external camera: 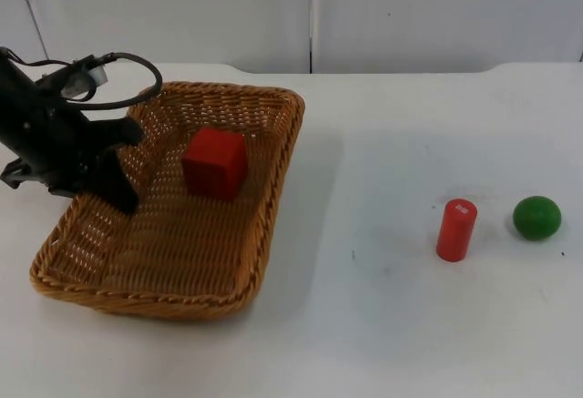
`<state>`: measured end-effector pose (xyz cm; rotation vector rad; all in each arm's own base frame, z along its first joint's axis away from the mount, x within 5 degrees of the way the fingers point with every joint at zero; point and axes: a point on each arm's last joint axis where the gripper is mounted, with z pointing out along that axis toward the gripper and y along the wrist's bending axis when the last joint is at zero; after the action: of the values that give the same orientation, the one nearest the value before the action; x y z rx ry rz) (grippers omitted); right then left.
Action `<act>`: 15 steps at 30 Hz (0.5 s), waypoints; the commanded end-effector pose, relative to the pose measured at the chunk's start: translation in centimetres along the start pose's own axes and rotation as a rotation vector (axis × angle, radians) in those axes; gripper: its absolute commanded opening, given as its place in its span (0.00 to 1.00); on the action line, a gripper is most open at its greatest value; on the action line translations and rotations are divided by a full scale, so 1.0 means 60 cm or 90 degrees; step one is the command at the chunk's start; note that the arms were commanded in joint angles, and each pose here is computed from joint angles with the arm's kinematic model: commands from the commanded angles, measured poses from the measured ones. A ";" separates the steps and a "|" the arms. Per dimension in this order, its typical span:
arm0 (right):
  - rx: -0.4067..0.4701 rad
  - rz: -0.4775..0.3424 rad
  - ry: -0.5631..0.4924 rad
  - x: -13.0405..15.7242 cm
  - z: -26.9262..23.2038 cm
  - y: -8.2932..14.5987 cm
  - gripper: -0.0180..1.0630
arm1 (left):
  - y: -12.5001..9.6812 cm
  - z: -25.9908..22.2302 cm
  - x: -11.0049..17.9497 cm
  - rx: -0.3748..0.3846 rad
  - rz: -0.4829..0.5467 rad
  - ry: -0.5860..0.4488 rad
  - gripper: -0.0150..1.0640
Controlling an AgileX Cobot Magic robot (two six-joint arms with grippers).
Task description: Pick up the basket with the left hand and place the object to the left of the red cylinder into the basket with the right hand.
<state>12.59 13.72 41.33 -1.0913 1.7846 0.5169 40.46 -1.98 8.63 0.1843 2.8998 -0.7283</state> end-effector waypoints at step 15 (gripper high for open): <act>0.006 -0.003 -0.004 0.001 -0.002 -0.001 0.65 | 0.001 -0.002 -0.011 -0.007 0.014 -0.039 0.01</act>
<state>12.59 13.72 41.33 -1.0929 1.7835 0.5158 40.62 -1.99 8.58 0.1932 2.8807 -0.7241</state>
